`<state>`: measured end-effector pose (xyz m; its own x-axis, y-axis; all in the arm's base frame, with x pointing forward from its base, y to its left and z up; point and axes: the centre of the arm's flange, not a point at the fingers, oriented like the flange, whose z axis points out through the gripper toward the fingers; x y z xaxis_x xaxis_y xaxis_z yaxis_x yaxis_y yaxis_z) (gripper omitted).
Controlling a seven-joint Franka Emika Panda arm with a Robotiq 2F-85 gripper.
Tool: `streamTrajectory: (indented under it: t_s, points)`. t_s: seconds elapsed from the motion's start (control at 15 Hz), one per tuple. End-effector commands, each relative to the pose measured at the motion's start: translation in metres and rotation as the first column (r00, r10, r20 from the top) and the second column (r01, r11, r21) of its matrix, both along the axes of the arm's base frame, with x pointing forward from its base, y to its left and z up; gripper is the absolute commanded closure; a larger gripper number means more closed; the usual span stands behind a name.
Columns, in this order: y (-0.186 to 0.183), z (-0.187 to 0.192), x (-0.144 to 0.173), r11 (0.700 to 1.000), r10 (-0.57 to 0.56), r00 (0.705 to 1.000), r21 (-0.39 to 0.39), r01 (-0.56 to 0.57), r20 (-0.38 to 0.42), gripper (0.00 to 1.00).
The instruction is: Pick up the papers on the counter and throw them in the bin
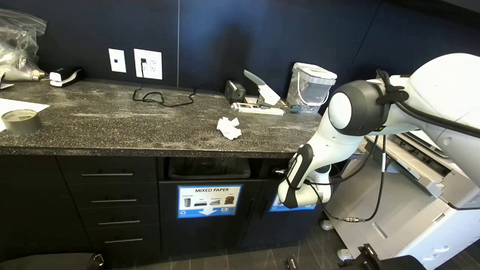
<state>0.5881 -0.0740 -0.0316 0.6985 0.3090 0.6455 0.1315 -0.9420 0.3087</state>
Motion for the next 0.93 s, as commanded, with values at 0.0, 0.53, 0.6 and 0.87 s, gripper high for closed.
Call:
streamTrajectory:
  t_s: [0.0,0.53,0.6,0.87]
  points:
    - [0.003,0.049,-0.021,0.999,0.013,0.997,-0.050,-0.017,-0.072,0.00]
    - [0.018,0.114,-0.049,0.983,0.143,0.876,-0.035,-0.180,-0.461,0.00]
    - [0.021,0.129,-0.052,0.976,0.188,0.857,-0.009,-0.219,-0.480,0.00]
    - [0.057,0.188,-0.055,0.942,0.326,0.820,0.090,-0.323,-0.470,0.00]
